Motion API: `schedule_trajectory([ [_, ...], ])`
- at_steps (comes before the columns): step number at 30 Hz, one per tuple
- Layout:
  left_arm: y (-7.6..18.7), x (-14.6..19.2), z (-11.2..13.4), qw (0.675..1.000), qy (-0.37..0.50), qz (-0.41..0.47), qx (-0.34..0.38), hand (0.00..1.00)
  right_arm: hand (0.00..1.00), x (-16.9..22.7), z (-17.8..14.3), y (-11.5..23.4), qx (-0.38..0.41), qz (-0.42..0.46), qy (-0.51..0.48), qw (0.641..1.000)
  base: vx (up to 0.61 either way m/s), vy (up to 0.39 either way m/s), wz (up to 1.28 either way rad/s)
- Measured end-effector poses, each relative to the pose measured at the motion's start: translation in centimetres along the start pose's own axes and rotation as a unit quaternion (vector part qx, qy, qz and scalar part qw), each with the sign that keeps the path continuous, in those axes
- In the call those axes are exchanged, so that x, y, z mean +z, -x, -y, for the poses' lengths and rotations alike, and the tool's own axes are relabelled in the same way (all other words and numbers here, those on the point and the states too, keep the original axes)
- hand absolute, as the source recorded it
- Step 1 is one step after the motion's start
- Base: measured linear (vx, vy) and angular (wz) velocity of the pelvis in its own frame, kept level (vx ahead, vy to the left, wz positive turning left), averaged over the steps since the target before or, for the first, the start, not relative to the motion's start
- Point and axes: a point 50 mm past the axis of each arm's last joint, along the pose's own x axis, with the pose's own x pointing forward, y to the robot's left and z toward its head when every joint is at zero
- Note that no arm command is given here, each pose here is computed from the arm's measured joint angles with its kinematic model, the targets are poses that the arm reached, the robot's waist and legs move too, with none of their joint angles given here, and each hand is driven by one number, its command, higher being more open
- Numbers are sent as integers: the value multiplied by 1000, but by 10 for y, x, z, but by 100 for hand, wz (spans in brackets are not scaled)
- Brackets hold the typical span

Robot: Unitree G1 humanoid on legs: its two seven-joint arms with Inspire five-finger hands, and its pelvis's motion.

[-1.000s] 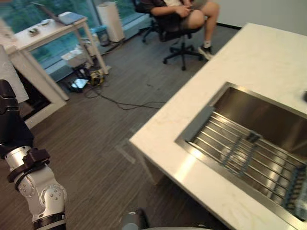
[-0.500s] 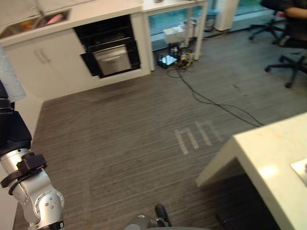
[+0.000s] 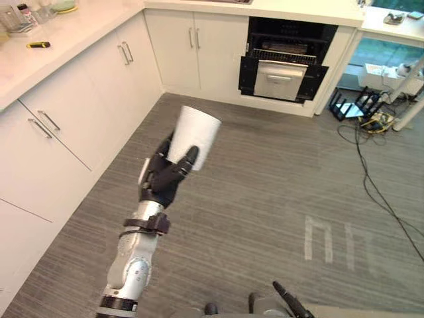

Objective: Walk over to the sink, pick up the cup, carry it to the dishwasher, place the cup inside the dishwasher, then close the dishwasher door

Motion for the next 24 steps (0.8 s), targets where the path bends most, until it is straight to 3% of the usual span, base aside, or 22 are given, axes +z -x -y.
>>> schedule_trajectory([
  [3, 0, -5, 2, 1000, -4, -14, -5, 0, 100, 4, -4, -1, 12, -5, 15, 1000, 147, -75, -28],
  [4, -6, -7, -7, 998, -36, -36, -22, 0, 100, -7, -5, 0, 30, -46, 32, 998, 37, -14, -6],
  [10, -6, -9, -7, 999, -32, -37, -19, 0, 100, -9, -3, 1, 29, -47, 31, 998, 0, 0, -1],
  [17, 6, -47, -2, 995, -6, -89, 48, 0, 100, -19, 11, 6, 11, -69, 29, 997, 18, -24, 9],
  [21, 19, -77, -9, 983, -14, -155, 100, 0, 100, -3, 6, 1, 19, -27, 43, 999, 62, 17, -5],
  [24, 13, -80, -4, 983, -26, -163, 83, 0, 100, 1, 1, -1, 18, -15, 44, 999, 216, -61, 58],
])
